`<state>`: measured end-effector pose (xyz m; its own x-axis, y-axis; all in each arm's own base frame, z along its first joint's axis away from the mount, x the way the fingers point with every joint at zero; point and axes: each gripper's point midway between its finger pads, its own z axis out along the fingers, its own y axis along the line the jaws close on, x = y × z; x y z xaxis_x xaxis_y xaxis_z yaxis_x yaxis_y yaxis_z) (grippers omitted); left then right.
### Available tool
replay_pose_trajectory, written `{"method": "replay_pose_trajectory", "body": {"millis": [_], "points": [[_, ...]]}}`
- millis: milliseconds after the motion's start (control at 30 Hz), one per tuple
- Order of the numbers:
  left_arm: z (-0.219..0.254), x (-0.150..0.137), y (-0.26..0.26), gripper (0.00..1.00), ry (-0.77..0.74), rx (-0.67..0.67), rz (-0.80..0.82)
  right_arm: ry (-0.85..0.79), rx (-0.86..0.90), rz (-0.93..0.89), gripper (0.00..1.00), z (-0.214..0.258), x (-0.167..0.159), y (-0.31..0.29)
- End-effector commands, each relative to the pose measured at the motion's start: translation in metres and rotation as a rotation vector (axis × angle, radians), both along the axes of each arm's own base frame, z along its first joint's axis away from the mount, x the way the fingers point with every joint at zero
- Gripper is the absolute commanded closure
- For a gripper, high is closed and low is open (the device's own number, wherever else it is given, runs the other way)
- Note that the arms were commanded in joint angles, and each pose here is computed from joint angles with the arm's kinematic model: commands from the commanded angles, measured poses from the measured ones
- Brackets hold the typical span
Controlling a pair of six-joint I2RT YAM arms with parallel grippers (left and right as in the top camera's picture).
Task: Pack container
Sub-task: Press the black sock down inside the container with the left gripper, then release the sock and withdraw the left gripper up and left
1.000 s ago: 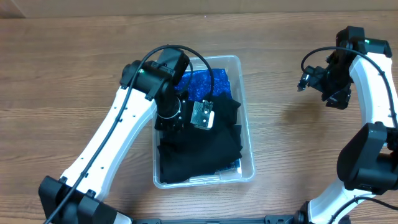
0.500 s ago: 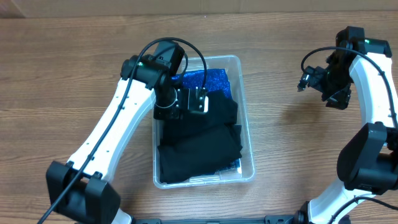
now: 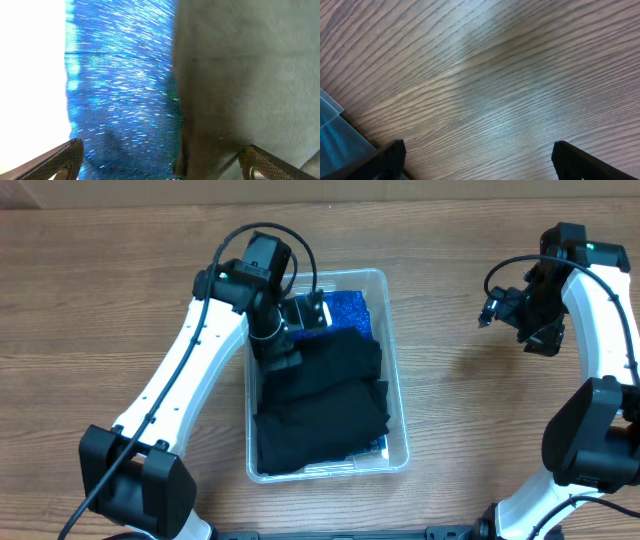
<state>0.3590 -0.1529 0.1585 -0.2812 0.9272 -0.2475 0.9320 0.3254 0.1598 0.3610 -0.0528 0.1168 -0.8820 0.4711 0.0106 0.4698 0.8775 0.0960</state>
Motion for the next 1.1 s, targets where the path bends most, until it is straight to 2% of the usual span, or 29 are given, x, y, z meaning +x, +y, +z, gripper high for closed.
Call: {"method": "replay_pose_trajectory", "body": {"millis": [0, 100, 200, 233, 267, 367, 400, 667, 733, 833, 933, 1067], "points": [[0.08, 0.002, -0.026, 0.0, -0.089, -0.264, 0.174, -0.059, -0.007, 0.0, 0.02, 0.017, 0.006, 0.0], [0.113, -0.014, -0.059, 0.0, -0.002, -0.507, 0.193, -0.061, -0.007, 0.0, 0.03, 0.017, 0.007, 0.0], [0.116, -0.023, -0.075, 0.29, 0.113, -0.609, 0.254, -0.063, -0.007, 0.0, 0.03, 0.017, 0.007, 0.0], [0.113, -0.024, -0.078, 0.52, 0.147, -0.614, 0.292, -0.063, -0.007, 0.0, 0.03, 0.017, 0.007, 0.0], [0.108, -0.025, -0.082, 0.66, 0.182, -0.615, 0.33, -0.063, -0.007, 0.0, 0.03, 0.017, 0.007, 0.0], [0.087, -0.029, -0.098, 0.89, 0.264, -0.587, 0.363, -0.063, -0.007, 0.0, 0.03, 0.017, 0.007, 0.0], [0.079, -0.03, -0.103, 0.94, 0.277, -0.566, 0.362, -0.063, -0.007, 0.0, 0.03, 0.017, 0.007, 0.0], [-0.019, -0.048, -0.123, 0.96, 0.512, -0.329, 0.429, -0.063, -0.007, 0.0, 0.03, 0.017, 0.007, 0.0], [-0.054, -0.054, -0.116, 0.96, 0.594, -0.23, 0.476, -0.062, -0.007, 0.0, 0.03, 0.017, 0.007, 0.0], [-0.086, -0.052, -0.101, 0.96, 0.625, -0.123, 0.559, -0.06, -0.006, 0.0, 0.03, 0.017, 0.006, 0.0], [-0.094, -0.047, -0.09, 0.96, 0.633, -0.103, 0.611, -0.059, -0.006, 0.0, 0.03, 0.017, 0.006, 0.0], [-0.071, -0.039, -0.088, 0.96, 0.595, -0.146, 0.596, -0.06, -0.007, 0.0, 0.03, 0.017, 0.006, 0.0]]}}
